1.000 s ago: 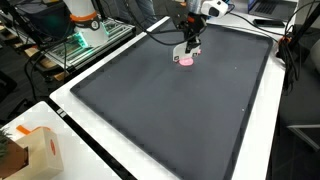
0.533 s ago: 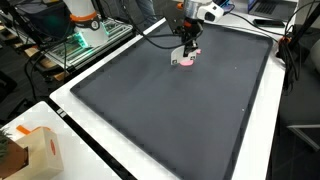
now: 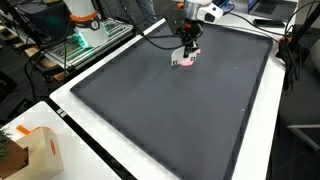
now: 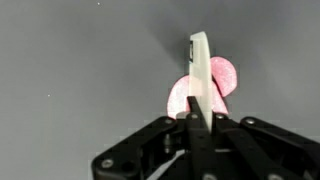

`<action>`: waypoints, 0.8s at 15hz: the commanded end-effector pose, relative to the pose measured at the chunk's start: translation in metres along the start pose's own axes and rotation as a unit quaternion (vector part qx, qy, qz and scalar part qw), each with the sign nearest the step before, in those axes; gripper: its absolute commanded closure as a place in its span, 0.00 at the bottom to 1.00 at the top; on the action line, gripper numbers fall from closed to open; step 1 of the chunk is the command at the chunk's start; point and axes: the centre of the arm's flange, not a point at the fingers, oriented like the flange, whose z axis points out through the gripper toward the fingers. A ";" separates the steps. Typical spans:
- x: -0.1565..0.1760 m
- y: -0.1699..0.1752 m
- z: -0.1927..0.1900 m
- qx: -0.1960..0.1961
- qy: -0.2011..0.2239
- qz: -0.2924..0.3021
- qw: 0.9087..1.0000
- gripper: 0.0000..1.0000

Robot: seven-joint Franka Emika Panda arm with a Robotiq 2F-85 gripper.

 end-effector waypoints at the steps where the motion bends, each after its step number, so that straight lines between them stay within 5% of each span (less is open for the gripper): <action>1: 0.009 0.003 0.014 -0.009 0.003 -0.012 1.000 0.99; 12: 0.041 0.003 0.013 -0.018 0.018 -0.030 0.999 0.99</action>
